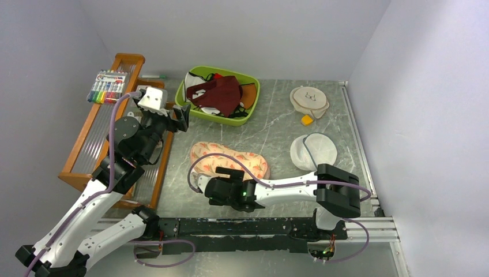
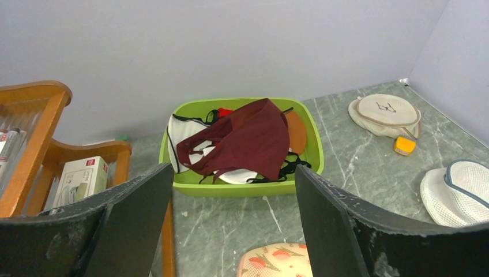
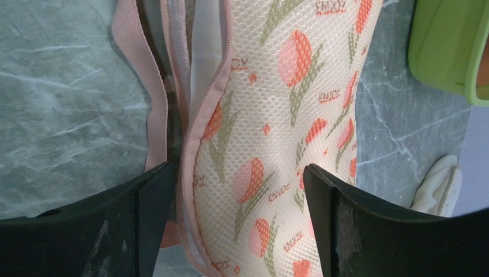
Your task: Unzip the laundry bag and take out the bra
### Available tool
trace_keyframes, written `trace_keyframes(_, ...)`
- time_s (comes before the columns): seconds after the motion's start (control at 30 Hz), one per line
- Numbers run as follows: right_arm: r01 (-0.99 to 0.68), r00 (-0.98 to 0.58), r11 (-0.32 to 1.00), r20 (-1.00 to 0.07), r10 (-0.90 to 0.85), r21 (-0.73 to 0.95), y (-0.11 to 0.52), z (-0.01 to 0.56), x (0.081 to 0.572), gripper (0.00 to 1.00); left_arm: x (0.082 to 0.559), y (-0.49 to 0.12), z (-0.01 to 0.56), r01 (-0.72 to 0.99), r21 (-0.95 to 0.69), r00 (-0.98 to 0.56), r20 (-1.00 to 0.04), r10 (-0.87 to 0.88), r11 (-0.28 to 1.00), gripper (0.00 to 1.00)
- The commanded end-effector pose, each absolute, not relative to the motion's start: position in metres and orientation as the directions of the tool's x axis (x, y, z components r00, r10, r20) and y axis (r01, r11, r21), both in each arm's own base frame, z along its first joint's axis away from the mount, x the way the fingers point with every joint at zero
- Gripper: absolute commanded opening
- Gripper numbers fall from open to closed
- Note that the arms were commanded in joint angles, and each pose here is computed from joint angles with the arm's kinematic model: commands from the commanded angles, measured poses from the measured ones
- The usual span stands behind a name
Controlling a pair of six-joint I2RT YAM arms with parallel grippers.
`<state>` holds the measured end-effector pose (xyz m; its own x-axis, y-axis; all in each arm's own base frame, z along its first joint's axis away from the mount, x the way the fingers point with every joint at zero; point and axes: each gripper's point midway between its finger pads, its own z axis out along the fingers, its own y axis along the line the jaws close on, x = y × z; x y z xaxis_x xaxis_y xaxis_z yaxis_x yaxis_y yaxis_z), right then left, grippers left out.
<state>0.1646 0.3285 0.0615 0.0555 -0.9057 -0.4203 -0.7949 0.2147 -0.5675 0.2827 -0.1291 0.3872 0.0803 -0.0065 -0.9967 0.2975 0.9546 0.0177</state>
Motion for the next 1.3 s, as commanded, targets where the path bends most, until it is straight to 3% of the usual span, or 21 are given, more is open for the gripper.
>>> trace_keyframes(0.0, -0.758, 0.04, 0.261, -0.442, -0.896, -0.598, 0.336, 0.066, 0.171, 0.8, 0.283, -0.131, 0.393, 0.312, 0.009, 0.095, -0.995, -0.022, 0.95, 0.88)
trace_keyframes(0.1, -0.742, 0.041, 0.262, -0.432, -0.901, -0.617, 0.336, 0.069, 0.174, 0.73, 0.284, -0.132, 0.391, 0.313, 0.012, 0.089, -0.996, -0.016, 0.95, 0.88)
trace_keyframes(0.27, -0.744, 0.055, 0.269, -0.457, -0.888, -0.612, 0.339, 0.077, 0.174, 0.5, 0.287, -0.136, 0.387, 0.324, 0.017, 0.075, -0.997, -0.008, 0.946, 0.88)
trace_keyframes(0.43, -0.737, 0.052, 0.293, -0.484, -0.874, -0.609, 0.34, 0.088, 0.175, 0.46, 0.287, -0.138, 0.385, 0.331, 0.019, 0.069, -0.998, -0.004, 0.943, 0.88)
trace_keyframes(0.57, -0.714, 0.048, 0.318, -0.497, -0.867, -0.624, 0.337, 0.098, 0.18, 0.29, 0.288, -0.139, 0.385, 0.334, 0.02, 0.066, -0.998, -0.002, 0.943, 0.88)
trace_keyframes(0.63, -0.701, 0.044, 0.336, -0.508, -0.86, -0.629, 0.336, 0.103, 0.182, 0.27, 0.288, -0.139, 0.384, 0.334, 0.021, 0.064, -0.998, 0.0, 0.942, 0.88)
trace_keyframes(0.87, -0.611, -0.02, 0.439, -0.542, -0.84, -0.659, 0.313, 0.115, 0.211, 0.39, 0.287, -0.139, 0.386, 0.337, 0.019, 0.068, -0.998, -0.004, 0.941, 0.88)
trace_keyframes(1.07, -0.396, -0.22, 0.607, -0.571, -0.791, -0.689, 0.259, 0.113, 0.273, 0.55, 0.287, -0.139, 0.385, 0.338, 0.018, 0.068, -0.998, -0.005, 0.941, 0.88)
trace_keyframes(1.2, -0.163, -0.391, 0.772, -0.678, -0.623, -0.615, 0.208, 0.113, 0.319, 0.69, 0.287, -0.14, 0.385, 0.341, 0.018, 0.066, -0.998, -0.005, 0.94, 0.88)
trace_keyframes(1.27, -0.131, -0.432, 0.834, -0.726, -0.535, -0.536, 0.199, 0.111, 0.332, 0.83, 0.287, -0.14, 0.384, 0.34, 0.019, 0.065, -0.998, -0.003, 0.94, 0.88)
